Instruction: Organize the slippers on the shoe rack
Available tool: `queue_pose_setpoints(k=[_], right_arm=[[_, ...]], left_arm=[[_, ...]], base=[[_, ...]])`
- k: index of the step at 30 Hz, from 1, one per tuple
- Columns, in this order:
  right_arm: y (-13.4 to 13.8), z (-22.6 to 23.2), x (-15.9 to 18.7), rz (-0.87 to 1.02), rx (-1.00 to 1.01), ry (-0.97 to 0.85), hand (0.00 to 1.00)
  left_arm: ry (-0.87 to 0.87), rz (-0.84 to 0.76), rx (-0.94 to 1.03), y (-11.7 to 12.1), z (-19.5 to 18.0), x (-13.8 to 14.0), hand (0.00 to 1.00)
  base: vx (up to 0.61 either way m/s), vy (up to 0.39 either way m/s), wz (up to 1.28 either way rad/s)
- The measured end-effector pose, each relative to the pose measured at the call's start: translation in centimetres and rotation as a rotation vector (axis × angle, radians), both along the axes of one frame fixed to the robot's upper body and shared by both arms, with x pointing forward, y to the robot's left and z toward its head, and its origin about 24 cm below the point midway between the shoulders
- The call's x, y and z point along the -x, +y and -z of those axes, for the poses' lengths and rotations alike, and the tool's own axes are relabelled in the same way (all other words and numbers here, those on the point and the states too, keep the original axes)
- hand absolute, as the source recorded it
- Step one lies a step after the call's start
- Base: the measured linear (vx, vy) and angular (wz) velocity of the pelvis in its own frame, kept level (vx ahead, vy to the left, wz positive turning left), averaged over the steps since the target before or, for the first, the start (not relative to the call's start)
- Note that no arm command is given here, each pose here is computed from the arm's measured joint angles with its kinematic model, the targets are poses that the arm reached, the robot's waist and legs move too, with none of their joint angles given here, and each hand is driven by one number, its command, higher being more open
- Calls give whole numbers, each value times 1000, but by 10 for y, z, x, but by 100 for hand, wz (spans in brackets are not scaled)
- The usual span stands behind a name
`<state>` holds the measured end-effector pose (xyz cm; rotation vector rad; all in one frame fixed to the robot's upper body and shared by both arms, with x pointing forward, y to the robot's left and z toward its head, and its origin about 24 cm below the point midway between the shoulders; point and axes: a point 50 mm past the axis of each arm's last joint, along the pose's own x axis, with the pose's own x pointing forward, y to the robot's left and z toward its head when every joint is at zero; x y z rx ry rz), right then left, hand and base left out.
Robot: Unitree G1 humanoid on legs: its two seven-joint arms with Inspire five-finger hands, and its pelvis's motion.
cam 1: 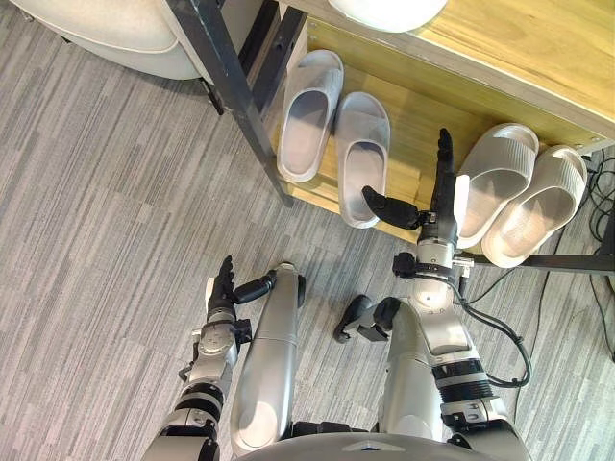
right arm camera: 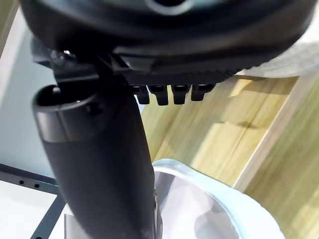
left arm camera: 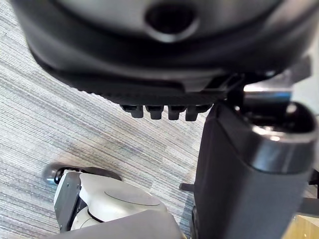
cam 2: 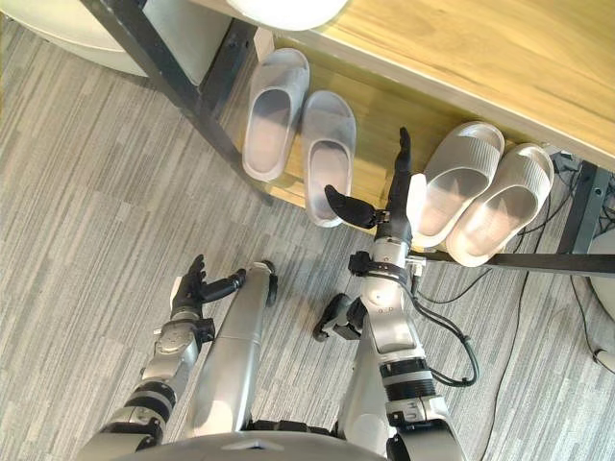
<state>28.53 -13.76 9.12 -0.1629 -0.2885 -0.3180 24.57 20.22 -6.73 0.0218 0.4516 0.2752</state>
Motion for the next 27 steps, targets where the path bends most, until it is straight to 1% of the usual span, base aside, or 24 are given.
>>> queue_pose_setpoints(k=[1,3,4,5,10,15,18,23,27], right_arm=[[2,1,1,-12,-28,2,100],[9,10,6,-99,-193,30,100],[10,12,7,-110,-211,34,100],[13,17,9,-167,-302,54,100],[22,25,9,-302,-479,67,100],[30,26,8,-388,-571,57,100],[35,25,3,-414,-571,48,100],[51,21,-6,-486,-577,65,100],[50,22,-9,-482,-598,74,100]], left_arm=[[0,-2,0,0,0,0,100],[1,-8,2,2,0,0,100],[1,-8,2,2,0,0,100],[1,-8,2,2,0,0,100],[8,-14,2,4,1,1,100],[7,-14,2,4,0,1,100],[7,-13,3,4,0,1,100],[6,-12,4,4,0,1,100],[-2,-9,6,3,0,0,100]], base=[[0,22,-3],[-4,37,-3],[-11,44,-2],[-10,31,-1],[-16,36,0],[5,31,0],[30,44,2],[5,35,5],[-15,39,3]])
